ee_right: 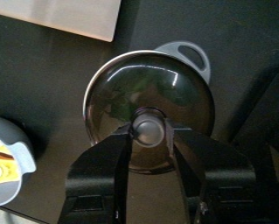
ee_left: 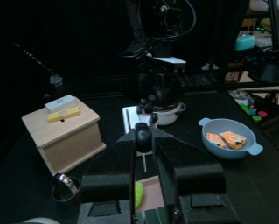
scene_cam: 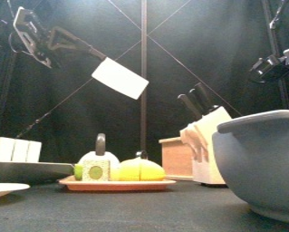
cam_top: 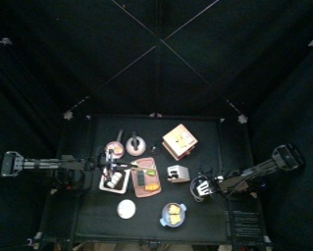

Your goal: Place pot lid on pot

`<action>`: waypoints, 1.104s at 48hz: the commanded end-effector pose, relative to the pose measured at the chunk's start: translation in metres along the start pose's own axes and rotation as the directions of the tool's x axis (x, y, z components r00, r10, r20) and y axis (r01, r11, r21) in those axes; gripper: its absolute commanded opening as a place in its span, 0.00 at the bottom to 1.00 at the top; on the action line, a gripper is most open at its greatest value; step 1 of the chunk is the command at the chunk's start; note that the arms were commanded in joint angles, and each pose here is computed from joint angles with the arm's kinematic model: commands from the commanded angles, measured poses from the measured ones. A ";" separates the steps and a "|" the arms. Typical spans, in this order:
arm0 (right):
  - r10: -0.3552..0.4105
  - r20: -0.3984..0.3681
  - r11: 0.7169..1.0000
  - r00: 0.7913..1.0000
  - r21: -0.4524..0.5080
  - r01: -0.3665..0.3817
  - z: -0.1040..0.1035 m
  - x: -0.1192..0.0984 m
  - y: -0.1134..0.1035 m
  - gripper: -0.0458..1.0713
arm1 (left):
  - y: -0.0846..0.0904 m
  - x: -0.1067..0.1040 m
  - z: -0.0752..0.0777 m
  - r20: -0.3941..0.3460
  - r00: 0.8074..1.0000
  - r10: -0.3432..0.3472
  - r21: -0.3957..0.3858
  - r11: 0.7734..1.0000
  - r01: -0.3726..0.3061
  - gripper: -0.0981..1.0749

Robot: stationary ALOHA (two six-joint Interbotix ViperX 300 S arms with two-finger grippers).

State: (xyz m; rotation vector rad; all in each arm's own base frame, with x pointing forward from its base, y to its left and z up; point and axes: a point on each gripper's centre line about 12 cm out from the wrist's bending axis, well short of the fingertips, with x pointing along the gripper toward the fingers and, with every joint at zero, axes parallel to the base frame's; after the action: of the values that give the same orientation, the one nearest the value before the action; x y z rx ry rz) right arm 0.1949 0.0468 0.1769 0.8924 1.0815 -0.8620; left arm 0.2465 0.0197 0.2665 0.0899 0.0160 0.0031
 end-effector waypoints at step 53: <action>0.037 0.010 0.999 0.999 0.020 -0.038 0.006 -0.008 0.012 0.80 | 0.001 0.001 0.006 0.018 1.000 0.002 0.001 1.000 -0.002 0.49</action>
State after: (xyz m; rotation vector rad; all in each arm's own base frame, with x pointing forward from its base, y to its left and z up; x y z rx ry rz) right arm 0.2010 0.0455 0.1780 0.8963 1.0709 -0.8679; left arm 0.2465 0.0197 0.2665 0.0915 0.0160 0.0031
